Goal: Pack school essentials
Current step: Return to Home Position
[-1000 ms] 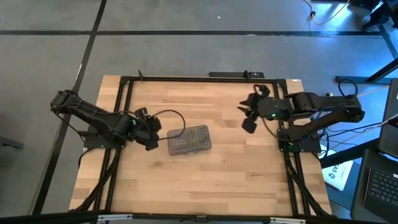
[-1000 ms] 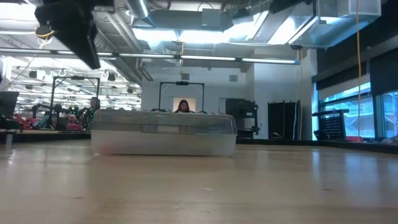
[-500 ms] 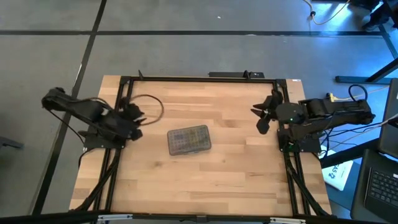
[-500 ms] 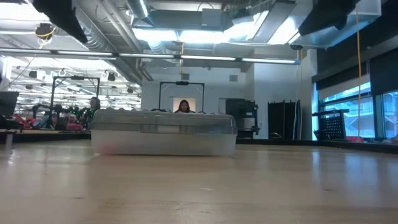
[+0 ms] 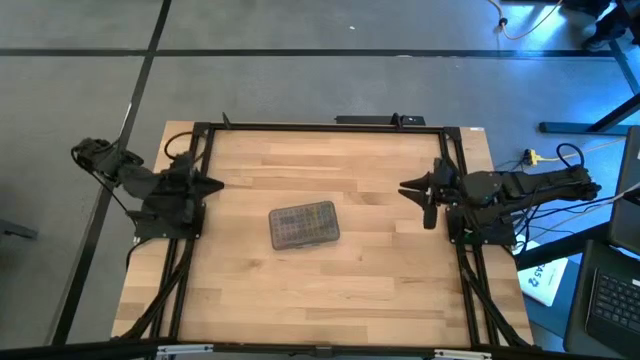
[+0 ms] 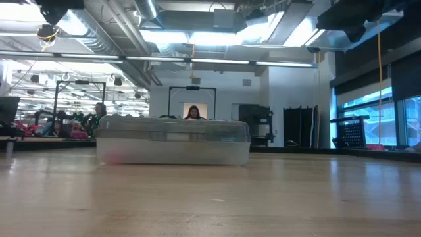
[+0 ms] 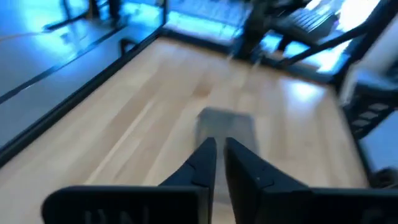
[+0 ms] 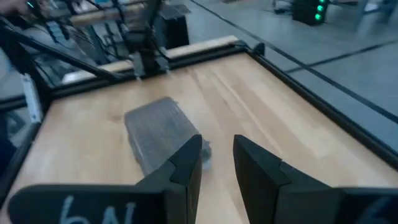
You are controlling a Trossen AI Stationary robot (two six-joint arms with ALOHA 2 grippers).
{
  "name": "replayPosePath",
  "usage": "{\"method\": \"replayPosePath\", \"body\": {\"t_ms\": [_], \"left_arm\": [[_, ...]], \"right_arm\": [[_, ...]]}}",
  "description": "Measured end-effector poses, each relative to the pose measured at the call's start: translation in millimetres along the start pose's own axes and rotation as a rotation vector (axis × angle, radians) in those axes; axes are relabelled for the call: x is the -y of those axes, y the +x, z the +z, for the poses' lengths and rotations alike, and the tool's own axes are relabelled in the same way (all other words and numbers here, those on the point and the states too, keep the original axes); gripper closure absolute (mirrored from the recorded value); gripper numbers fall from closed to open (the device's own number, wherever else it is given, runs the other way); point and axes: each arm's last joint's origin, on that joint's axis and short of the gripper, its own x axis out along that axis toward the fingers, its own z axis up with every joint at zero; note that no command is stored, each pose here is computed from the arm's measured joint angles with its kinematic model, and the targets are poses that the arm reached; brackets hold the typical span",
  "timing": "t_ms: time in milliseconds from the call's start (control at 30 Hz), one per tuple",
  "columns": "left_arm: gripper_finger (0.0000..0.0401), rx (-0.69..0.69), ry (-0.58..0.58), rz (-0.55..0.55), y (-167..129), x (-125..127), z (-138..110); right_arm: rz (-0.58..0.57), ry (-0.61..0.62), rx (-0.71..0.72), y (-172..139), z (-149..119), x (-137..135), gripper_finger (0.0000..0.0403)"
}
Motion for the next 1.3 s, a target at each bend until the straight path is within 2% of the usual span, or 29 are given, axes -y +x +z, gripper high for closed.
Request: {"method": "replayPosePath", "body": {"t_ms": [233,433,533,667,1000,1300], "left_arm": [[0.0398,0.102,0.041,-0.169,6,0,-19],[0.04,0.19,0.059,-0.307,11,2,-32],[0.0398,0.245,0.03,-0.357,12,3,-35],[0.04,0.263,0.074,-0.406,18,6,-44],[0.0399,0.291,0.109,-0.445,30,11,-63],[0.04,0.317,0.087,-0.461,43,12,-85]], "right_arm": [[0.163,0.013,0.06,3,-17,-5,0.0309],[0.208,0.025,0.101,3,-33,-4,0.0309],[0.231,0.028,0.13,0,-37,-3,0.0309],[0.264,-0.012,0.2,-5,-40,-2,0.0309],[0.278,-0.03,0.288,-23,-37,8,0.0309],[0.344,-0.035,0.278,-29,-40,10,0.0309]]}}
